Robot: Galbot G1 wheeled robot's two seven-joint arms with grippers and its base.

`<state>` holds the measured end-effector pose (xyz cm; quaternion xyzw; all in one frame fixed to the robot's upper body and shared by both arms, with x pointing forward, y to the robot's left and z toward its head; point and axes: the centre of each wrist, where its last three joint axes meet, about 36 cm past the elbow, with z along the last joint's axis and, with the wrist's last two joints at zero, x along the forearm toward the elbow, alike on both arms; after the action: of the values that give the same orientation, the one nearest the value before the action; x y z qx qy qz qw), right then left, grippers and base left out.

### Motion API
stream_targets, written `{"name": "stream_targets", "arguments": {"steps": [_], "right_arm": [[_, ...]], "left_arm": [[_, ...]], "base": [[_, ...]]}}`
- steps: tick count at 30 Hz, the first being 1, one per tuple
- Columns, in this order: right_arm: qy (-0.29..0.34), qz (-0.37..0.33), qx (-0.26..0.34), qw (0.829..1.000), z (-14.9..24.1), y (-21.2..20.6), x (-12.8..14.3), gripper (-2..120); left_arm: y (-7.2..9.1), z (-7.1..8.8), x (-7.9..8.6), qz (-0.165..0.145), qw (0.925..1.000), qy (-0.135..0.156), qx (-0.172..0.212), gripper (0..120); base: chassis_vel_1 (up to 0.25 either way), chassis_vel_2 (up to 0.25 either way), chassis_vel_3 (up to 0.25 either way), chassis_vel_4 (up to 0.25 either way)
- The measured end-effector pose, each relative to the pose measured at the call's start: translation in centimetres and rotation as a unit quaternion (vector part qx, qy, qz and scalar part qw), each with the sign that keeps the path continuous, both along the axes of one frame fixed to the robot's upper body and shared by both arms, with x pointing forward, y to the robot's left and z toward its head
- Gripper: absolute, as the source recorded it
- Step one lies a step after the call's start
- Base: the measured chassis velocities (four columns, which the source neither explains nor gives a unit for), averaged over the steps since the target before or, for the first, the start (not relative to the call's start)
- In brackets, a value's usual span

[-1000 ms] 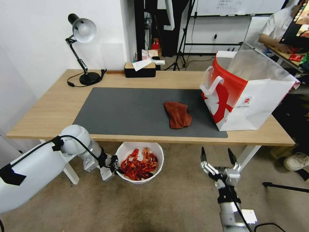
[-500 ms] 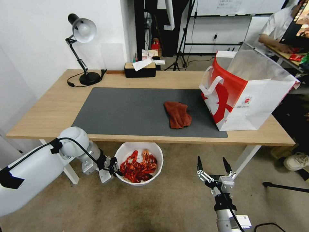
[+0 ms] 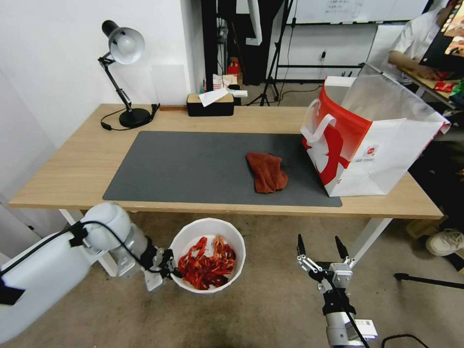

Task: Sweep shrimp from table into container with towel, then put container into takeout bag.

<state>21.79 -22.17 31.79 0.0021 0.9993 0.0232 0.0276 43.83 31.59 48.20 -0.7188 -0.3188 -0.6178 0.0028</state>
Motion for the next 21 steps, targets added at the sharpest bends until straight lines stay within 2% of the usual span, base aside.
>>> {"name": "stream_targets", "arguments": {"steps": [3, 4, 7, 8, 10, 11, 13, 14, 15, 16, 19, 20, 21], "right_arm": [[0.007, 0.003, 0.004, 1.0, -0.4, 0.1, -0.2, 100], [0.007, 0.003, 0.004, 1.0, -0.4, 0.1, -0.2, 100], [0.009, 0.007, 0.005, 1.0, -0.5, 0.3, -0.2, 100], [0.009, 0.007, 0.005, 1.0, -0.5, 0.3, -0.2, 100], [0.009, 0.008, 0.005, 1.0, -0.6, 0.3, -0.3, 100], [0.009, 0.008, 0.005, 1.0, -0.6, 0.3, -0.3, 100], [0.009, 0.008, 0.006, 1.0, -0.6, 0.3, -0.4, 100], [0.009, 0.008, 0.006, 1.0, -0.6, 0.3, -0.4, 100], [0.008, 0.008, 0.006, 1.0, -0.6, 0.3, -0.4, 100], [0.008, 0.008, 0.006, 1.0, -0.6, 0.3, -0.4, 100], [0.006, 0.01, 0.008, 1.0, -0.4, 0.2, -0.4, 100], [0.006, 0.01, 0.008, 1.0, -0.4, 0.2, -0.4, 100], [0.005, 0.01, 0.008, 1.0, -0.3, 0.2, -0.3, 100]], "left_arm": [[0.5, 2.6, -1.3, 0.001, 0.9998, -0.013, -0.016, 0], [0.5, 2.6, -1.3, 0.001, 0.9998, -0.013, -0.016, 0], [0.2, 5.8, -2.7, -0.005, 0.9994, -0.022, -0.026, 0], [0.2, 5.8, -2.7, -0.005, 0.9994, -0.022, -0.026, 0], [-0.6, 8.6, -3.4, -0.017, 0.999, -0.037, -0.019, 0], [-0.6, 8.6, -3.4, -0.017, 0.999, -0.037, -0.019, 0], [-0.9, 11.0, -3.7, -0.02, 0.9988, -0.043, -0.009, 0], [-0.9, 11.0, -3.7, -0.02, 0.9988, -0.043, -0.009, 0], [-0.7, 11.9, -3.6, -0.018, 0.9987, -0.048, -0.003, 0], [-0.7, 11.9, -3.6, -0.018, 0.9987, -0.048, -0.003, 0], [-0.1, 13.9, -2.6, -0.01, 0.9981, -0.061, 0.001, 0], [-0.1, 13.9, -2.6, -0.01, 0.9981, -0.061, 0.001, 0], [0.3, 15.1, -1.9, -0.002, 0.9974, -0.072, 0.0, 0]], "base": [[0.0, 0.0, 0.0, 0.0], [0.0, 0.0, 0.0, 0.0], [0.0, 0.0, 0.0, 0.0], [0.0, 0.0, 0.0, 0.0], [0.0, 0.0, 0.0, 0.0], [0.0, 0.0, 0.0, 0.0], [0.0, 0.0, 0.0, 0.0], [0.0, 0.0, 0.0, 0.0], [0.0, 0.0, 0.0, 0.0], [0.0, 0.0, 0.0, 0.0], [0.0, 0.0, 0.0, 0.0], [0.0, 0.0, 0.0, 0.0], [0.0, 0.0, 0.0, 0.0]]}}
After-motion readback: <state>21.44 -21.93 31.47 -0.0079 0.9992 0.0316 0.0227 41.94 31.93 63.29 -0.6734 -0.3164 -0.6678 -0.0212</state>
